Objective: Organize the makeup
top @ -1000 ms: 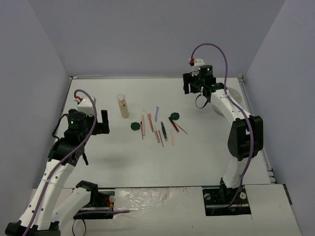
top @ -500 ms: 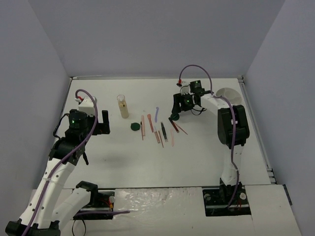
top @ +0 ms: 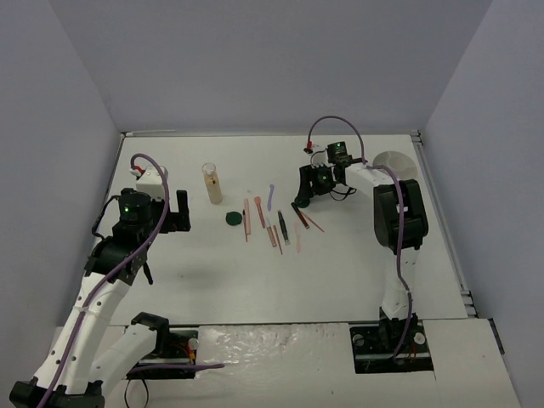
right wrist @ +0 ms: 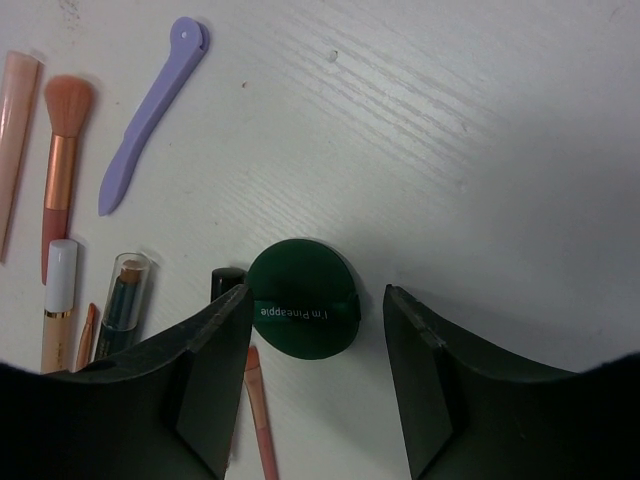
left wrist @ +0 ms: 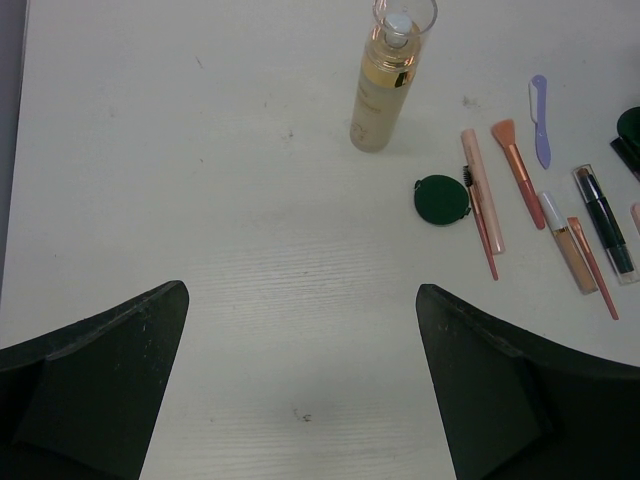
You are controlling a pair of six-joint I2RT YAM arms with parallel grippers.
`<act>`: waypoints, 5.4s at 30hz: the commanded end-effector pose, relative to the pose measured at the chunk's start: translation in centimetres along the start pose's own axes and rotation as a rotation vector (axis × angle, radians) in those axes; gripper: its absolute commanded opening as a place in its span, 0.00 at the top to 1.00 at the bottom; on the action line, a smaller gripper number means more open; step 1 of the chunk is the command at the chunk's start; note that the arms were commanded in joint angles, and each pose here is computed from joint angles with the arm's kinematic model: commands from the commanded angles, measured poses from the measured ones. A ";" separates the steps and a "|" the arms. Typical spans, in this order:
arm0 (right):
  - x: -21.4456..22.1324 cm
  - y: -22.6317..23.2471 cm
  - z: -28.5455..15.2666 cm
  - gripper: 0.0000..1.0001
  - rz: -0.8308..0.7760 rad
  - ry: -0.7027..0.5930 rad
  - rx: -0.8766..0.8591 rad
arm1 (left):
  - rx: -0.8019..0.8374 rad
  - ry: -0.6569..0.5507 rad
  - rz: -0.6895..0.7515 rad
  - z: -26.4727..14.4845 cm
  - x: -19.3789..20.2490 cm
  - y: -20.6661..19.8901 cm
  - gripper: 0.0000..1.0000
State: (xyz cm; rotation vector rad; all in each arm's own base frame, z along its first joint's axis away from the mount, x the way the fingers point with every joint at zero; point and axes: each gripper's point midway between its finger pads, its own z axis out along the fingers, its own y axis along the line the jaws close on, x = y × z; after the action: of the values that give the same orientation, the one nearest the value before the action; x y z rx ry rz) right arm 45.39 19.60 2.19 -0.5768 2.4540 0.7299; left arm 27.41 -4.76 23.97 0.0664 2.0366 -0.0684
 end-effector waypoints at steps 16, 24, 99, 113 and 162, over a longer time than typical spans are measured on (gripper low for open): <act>1.6 0.2 0.0 0.94 -0.017 0.031 -0.039 | 0.018 -0.091 -0.021 -0.4 -2.9 -0.3 0.03; -2.8 -0.3 -3.8 1.00 -0.071 -0.071 0.109 | 0.016 -0.090 -0.024 -0.4 -2.9 -0.3 0.03; -9.7 -17.1 -20.2 0.67 0.152 -0.182 1.392 | 0.016 -0.078 -0.028 -0.2 -2.8 -0.3 0.03; -13.2 -6.9 -25.7 0.39 0.208 -0.478 0.962 | 0.040 -0.024 -0.067 0.7 -1.8 -1.0 0.03; -3.0 13.6 -31.3 0.08 -0.006 -0.904 0.194 | 0.178 0.068 -0.438 19.9 9.4 -9.7 0.48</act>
State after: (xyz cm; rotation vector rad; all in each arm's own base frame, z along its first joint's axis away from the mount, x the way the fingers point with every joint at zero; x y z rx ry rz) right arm 29.23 11.59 29.72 -0.0795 1.7356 0.5550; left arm 37.59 -14.24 3.91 -0.3181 2.1972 -0.4452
